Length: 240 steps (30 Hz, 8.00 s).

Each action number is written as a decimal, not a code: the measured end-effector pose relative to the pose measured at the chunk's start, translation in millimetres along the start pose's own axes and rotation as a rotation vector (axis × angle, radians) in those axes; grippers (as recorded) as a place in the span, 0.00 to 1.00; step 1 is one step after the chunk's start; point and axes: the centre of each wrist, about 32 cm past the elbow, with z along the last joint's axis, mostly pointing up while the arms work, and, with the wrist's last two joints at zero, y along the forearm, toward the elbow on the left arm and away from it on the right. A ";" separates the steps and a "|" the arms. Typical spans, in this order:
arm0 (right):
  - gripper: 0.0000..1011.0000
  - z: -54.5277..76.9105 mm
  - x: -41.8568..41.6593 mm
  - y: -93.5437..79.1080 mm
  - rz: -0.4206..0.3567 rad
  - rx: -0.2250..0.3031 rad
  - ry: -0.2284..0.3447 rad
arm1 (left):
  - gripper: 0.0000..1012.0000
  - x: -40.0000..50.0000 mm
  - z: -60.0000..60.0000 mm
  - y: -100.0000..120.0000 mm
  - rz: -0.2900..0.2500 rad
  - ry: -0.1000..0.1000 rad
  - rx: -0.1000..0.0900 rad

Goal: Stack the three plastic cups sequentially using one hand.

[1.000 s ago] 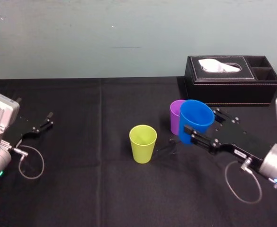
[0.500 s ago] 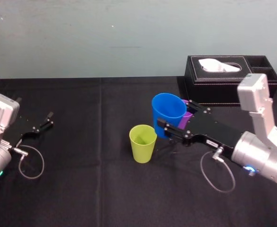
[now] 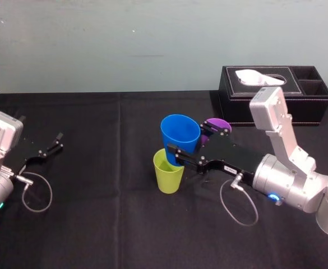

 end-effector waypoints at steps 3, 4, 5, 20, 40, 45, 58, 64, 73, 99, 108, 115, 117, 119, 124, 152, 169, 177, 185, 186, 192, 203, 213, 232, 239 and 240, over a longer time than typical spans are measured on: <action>0.71 -0.8 -0.5 3.8 0.002 -0.005 -0.002 | 1.00 0.0 0.0 0.0 0.000 0.000 0.000; 0.71 -1.1 -0.3 5.0 0.002 -0.007 -0.003 | 1.00 0.0 0.0 0.0 0.000 0.000 0.000; 0.71 -1.4 -0.3 5.8 0.002 -0.009 -0.003 | 1.00 0.0 0.0 0.0 0.000 0.000 0.000; 0.71 -7.8 0.5 14.4 0.003 -0.027 -0.002 | 1.00 0.0 0.0 0.0 0.000 0.000 0.000; 0.71 -13.6 0.7 23.0 0.004 -0.037 -0.004 | 1.00 0.0 0.0 0.0 0.000 0.000 0.000; 0.71 -15.8 1.2 25.3 0.003 -0.041 -0.006 | 1.00 0.0 0.0 0.0 0.000 0.000 0.000; 0.71 -27.3 2.5 33.0 -0.003 -0.057 -0.001 | 1.00 0.0 0.0 0.0 0.000 0.000 0.000; 0.71 -30.8 1.8 34.1 0.000 -0.059 0.007 | 1.00 0.0 0.0 0.0 0.000 0.000 0.000; 0.71 -34.7 0.6 34.2 0.010 -0.057 0.020 | 1.00 0.0 0.0 0.0 0.000 0.000 0.000; 0.99 -34.3 0.8 33.9 0.008 -0.056 0.020 | 1.00 0.0 0.0 0.0 0.000 0.000 0.000; 0.99 -34.2 0.8 33.9 0.007 -0.056 0.020 | 1.00 0.0 0.0 0.0 0.000 0.000 0.000; 0.99 -29.8 3.2 24.2 -0.024 -0.011 0.018 | 1.00 0.0 0.0 0.0 0.000 0.000 0.000; 0.99 -28.5 4.4 20.8 -0.035 -0.002 0.021 | 1.00 0.0 0.0 0.0 0.000 0.000 0.000; 0.99 -26.8 6.2 14.9 -0.055 0.011 0.021 | 1.00 0.0 0.0 0.0 0.000 0.000 0.000; 0.99 -25.6 10.4 -0.8 -0.099 0.031 0.018 | 1.00 0.0 0.0 0.0 0.000 0.000 0.000; 0.99 -63.6 30.6 -48.8 -0.256 -0.018 0.062 | 1.00 0.0 0.0 0.0 0.000 0.000 0.000; 0.99 -86.4 38.7 -39.8 -0.237 -0.056 0.142 | 1.00 0.0 0.0 0.0 0.000 0.000 0.000; 0.99 -91.6 39.7 -33.4 -0.228 -0.071 0.147 | 1.00 0.0 0.0 0.0 0.000 0.000 0.000; 0.99 -95.1 41.3 -26.5 -0.226 -0.080 0.155 | 1.00 0.0 0.0 0.0 0.000 0.000 0.000; 0.99 -95.3 41.4 -26.0 -0.226 -0.081 0.155 | 1.00 0.0 0.0 0.0 0.000 0.000 0.000; 0.99 -96.3 42.6 -22.3 -0.228 -0.087 0.155 | 1.00 0.0 0.0 0.0 0.000 0.000 0.000; 0.99 -97.5 45.6 -18.0 -0.240 -0.099 0.146 | 1.00 0.0 0.0 0.0 0.000 0.000 0.000; 0.99 -98.6 50.4 -11.1 -0.245 -0.108 0.139 | 1.00 0.0 0.0 0.0 0.000 0.000 0.000; 0.99 -93.8 60.9 3.4 -0.232 -0.106 0.124 | 1.00 0.0 0.0 0.0 0.000 0.000 0.000; 0.99 -94.5 62.3 7.8 -0.230 -0.113 0.125 | 1.00 0.0 0.0 0.0 0.000 0.000 0.000; 0.99 -94.6 62.4 8.1 -0.229 -0.113 0.124 | 1.00 0.0 0.0 0.0 0.000 0.000 0.000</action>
